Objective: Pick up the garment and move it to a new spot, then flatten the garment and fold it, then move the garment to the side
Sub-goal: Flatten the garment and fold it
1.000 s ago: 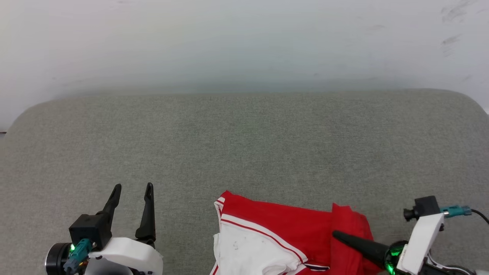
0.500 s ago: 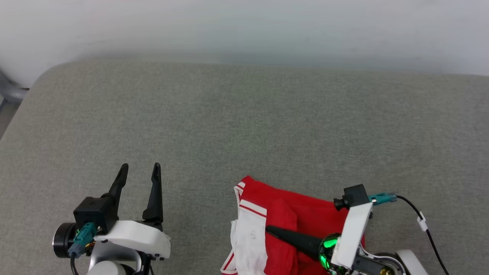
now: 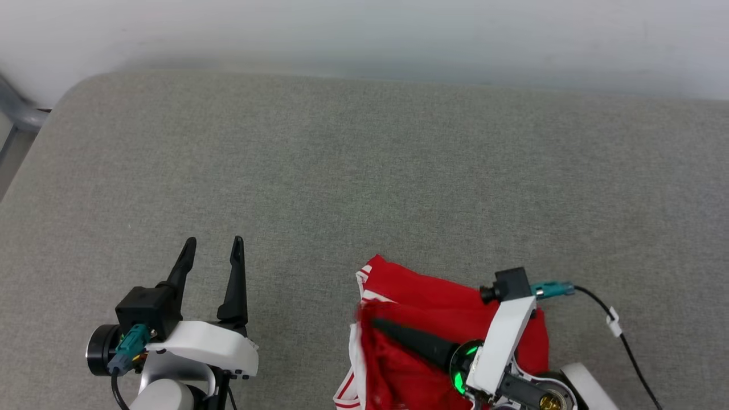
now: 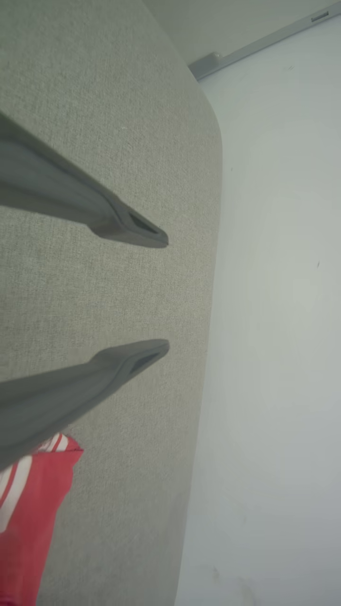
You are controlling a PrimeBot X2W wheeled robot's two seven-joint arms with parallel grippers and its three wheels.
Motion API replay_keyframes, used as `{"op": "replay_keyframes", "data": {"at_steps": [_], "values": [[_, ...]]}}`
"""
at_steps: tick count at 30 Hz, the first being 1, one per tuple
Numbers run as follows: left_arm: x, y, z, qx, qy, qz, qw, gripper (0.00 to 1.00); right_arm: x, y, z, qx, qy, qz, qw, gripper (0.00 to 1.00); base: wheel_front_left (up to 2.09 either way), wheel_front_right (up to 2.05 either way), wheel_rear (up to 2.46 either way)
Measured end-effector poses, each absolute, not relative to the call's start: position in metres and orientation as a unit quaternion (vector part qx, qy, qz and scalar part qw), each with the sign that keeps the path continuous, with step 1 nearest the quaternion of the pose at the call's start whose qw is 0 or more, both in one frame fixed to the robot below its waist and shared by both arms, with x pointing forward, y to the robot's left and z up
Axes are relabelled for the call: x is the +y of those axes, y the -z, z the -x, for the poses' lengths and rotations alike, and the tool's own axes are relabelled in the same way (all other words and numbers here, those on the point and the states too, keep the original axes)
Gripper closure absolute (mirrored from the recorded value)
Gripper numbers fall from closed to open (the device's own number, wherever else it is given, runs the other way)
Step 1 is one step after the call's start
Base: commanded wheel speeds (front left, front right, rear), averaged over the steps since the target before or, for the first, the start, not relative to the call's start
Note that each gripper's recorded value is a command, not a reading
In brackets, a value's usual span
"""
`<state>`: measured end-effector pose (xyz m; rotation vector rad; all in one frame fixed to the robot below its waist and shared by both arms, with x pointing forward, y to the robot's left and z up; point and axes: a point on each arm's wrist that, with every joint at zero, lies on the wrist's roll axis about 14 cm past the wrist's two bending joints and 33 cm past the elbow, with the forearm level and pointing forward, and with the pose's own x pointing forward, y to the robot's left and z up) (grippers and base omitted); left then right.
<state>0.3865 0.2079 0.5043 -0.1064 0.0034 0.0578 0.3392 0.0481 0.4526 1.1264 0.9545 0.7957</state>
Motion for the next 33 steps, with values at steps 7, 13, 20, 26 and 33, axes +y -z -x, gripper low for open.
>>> {"op": "replay_keyframes", "data": {"at_steps": [7,13,20,26,33], "values": [[0.201,-0.514,-0.385,-0.013,-0.016,0.054,0.998,0.00,0.016,-0.493,-0.371,0.287,-0.335,-0.451,0.776,0.00,0.00,0.00,0.00],[0.192,-0.517,-0.384,-0.018,-0.001,0.053,0.998,0.00,-0.065,-0.509,-0.406,0.140,-0.234,-0.342,0.899,0.00,0.00,0.00,0.00],[0.181,-0.521,-0.383,-0.024,0.015,0.052,0.998,0.00,-0.171,-0.526,-0.412,0.024,-0.085,-0.198,0.976,0.00,0.00,0.00,0.00],[0.175,-0.523,-0.378,-0.028,0.025,0.045,0.998,0.00,-0.206,-0.552,-0.391,-0.035,-0.026,-0.121,0.992,0.00,0.00,0.00,0.00],[0.171,-0.526,-0.370,-0.033,0.032,0.040,0.998,0.00,-0.205,-0.564,-0.365,-0.055,-0.018,-0.072,0.996,0.00,0.00,0.00,0.00]]}}
